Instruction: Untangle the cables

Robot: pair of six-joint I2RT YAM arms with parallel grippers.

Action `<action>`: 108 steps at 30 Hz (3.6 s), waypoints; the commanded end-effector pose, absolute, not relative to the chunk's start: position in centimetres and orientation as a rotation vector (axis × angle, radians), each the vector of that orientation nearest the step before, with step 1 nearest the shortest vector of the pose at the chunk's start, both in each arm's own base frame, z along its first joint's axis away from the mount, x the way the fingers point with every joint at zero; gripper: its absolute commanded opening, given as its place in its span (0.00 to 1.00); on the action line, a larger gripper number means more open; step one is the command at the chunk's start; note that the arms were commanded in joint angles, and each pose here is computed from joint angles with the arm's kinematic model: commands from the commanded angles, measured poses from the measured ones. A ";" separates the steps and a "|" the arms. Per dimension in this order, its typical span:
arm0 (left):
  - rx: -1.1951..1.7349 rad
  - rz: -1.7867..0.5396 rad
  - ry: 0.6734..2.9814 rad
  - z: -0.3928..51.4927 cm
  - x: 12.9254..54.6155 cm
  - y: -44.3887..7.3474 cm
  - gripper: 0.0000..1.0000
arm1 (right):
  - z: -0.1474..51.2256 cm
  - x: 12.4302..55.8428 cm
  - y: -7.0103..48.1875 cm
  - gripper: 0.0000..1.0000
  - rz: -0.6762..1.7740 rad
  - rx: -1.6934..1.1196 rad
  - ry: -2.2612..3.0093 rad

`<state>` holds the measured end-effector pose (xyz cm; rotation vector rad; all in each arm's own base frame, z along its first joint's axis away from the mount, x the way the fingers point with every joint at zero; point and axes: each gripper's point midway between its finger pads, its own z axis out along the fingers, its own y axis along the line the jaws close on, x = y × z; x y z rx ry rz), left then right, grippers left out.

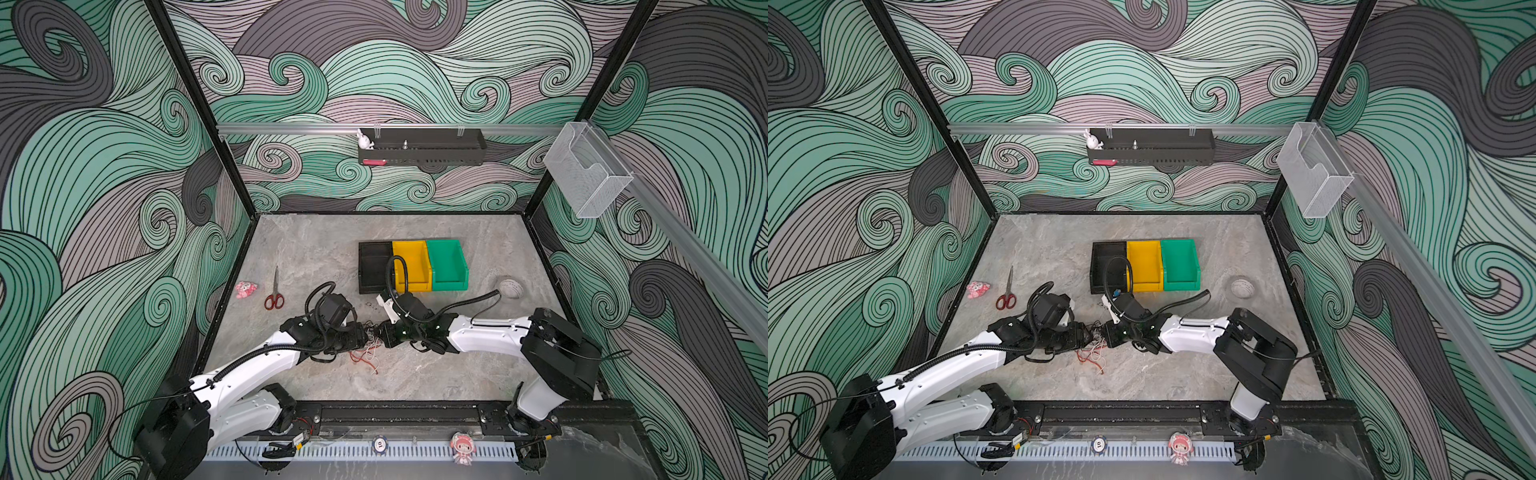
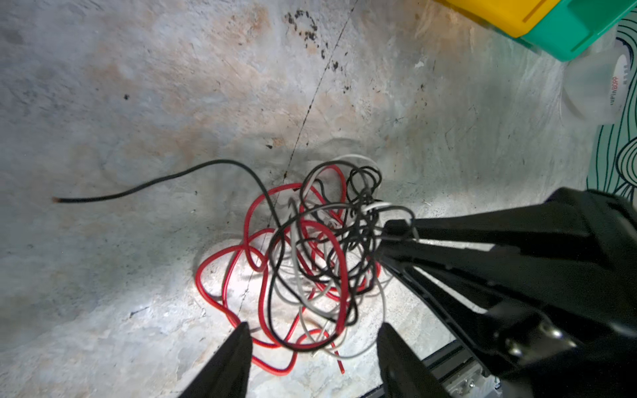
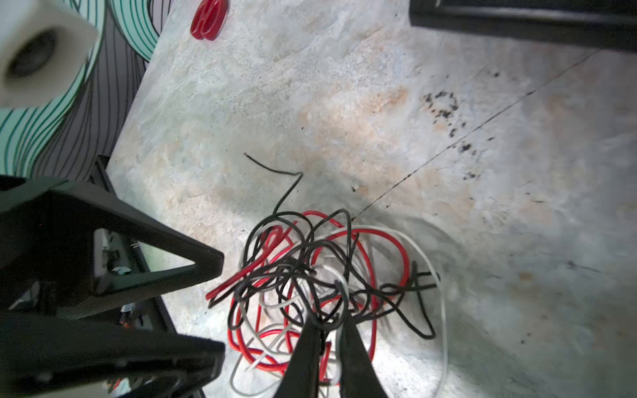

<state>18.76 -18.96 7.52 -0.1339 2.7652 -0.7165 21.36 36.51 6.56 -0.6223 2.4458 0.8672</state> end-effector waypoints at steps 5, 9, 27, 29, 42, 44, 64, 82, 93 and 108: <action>-0.100 -0.772 2.780 7.4 18.4 -19.8 0.68 | 6.9 23.5 32.4 0.14 0.534 -0.591 2.421; -0.085 -0.796 2.786 7.1 18.5 -20.3 0.69 | 6.3 23.9 31.2 0.16 0.430 -0.585 2.446; -0.105 -0.695 2.864 4.1 18.5 -19.8 0.41 | 8.0 16.5 32.7 0.37 0.840 -0.692 2.471; -0.109 -0.687 2.868 3.9 18.6 -19.8 0.35 | 7.1 15.6 33.1 0.36 0.847 -0.714 2.488; -0.275 -0.653 2.860 3.2 18.9 -19.0 0.11 | 3.4 12.5 36.8 0.37 0.720 -0.891 2.535; -0.287 -0.642 2.858 3.1 18.9 -18.8 0.10 | 3.2 12.5 36.7 0.37 0.706 -0.895 2.537; -0.328 -0.638 2.847 2.7 18.6 -17.9 0.06 | 3.8 14.1 35.8 0.19 0.621 -0.900 2.499; -0.320 -0.651 2.839 2.8 18.4 -17.9 0.06 | 4.5 15.8 35.7 0.30 0.707 -0.871 2.505; -0.315 -0.632 2.835 3.0 18.4 -17.5 0.06 | 5.0 17.1 32.9 0.00 0.579 -0.808 2.495; -0.227 -0.631 2.822 5.8 18.4 -17.2 0.42 | 7.3 18.0 27.9 0.00 0.488 -0.744 2.448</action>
